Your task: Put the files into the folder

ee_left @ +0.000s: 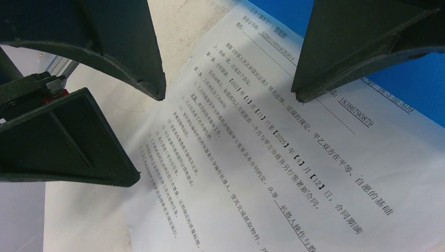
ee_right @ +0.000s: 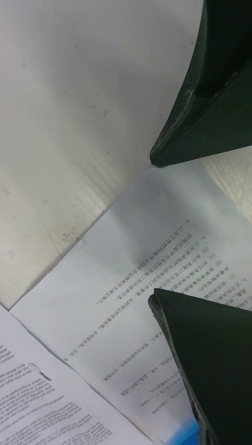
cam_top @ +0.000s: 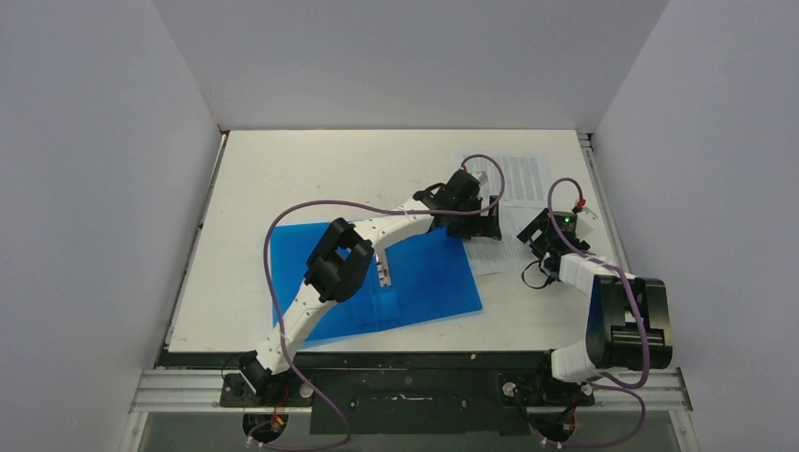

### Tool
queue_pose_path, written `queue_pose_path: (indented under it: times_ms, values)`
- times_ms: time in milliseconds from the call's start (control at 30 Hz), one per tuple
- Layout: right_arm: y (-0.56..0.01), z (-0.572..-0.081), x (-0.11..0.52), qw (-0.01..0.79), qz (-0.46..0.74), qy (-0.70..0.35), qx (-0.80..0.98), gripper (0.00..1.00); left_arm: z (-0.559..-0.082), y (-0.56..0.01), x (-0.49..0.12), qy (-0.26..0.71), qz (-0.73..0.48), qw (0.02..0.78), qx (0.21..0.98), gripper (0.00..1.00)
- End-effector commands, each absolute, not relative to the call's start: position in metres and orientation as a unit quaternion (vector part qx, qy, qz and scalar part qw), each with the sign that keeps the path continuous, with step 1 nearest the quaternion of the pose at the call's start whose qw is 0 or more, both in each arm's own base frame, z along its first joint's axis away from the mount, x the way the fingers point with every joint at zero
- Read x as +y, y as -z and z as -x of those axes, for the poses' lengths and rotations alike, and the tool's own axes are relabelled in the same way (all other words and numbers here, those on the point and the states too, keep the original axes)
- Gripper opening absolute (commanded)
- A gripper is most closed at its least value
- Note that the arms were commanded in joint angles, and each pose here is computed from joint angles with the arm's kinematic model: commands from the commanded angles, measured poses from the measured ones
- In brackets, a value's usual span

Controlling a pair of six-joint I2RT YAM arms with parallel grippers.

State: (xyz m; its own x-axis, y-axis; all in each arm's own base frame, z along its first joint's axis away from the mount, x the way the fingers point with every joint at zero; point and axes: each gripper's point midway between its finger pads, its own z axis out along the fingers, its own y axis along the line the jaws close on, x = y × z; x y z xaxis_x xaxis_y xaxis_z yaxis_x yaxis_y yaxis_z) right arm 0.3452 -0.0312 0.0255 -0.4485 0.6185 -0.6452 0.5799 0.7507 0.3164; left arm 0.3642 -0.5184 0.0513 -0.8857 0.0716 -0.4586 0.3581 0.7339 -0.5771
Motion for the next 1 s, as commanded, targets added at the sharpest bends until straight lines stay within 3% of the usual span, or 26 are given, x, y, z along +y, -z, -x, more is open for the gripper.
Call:
queue_pose_path:
  times_ms: [0, 167, 400, 733, 867, 967]
  values:
    - [0.007, -0.326, -0.006, 0.331, -0.357, -0.077, 0.870, 0.94, -0.352, -0.043, -0.522, 0.349, -0.140, 0.194, 0.906, 0.91]
    - [0.005, -0.327, -0.001, 0.335, -0.353, -0.091, 0.869, 1.00, -0.348, -0.039, -0.526, 0.351, -0.146, 0.188, 0.906, 0.90]
    - [0.000, -0.329, 0.003, 0.340, -0.348, -0.105, 0.867, 0.87, -0.345, -0.039, -0.529, 0.356, -0.149, 0.185, 0.904, 0.90]
    - [-0.012, -0.332, 0.004, 0.351, -0.347, -0.113, 0.862, 0.54, -0.336, -0.047, -0.534, 0.381, -0.159, 0.174, 0.894, 0.90]
    - [-0.024, -0.332, 0.000, 0.363, -0.346, -0.107, 0.859, 0.34, -0.333, -0.061, -0.539, 0.406, -0.164, 0.178, 0.881, 0.90]
    - [-0.037, -0.331, -0.005, 0.378, -0.344, -0.095, 0.854, 0.27, -0.331, -0.073, -0.541, 0.421, -0.170, 0.180, 0.872, 0.90]
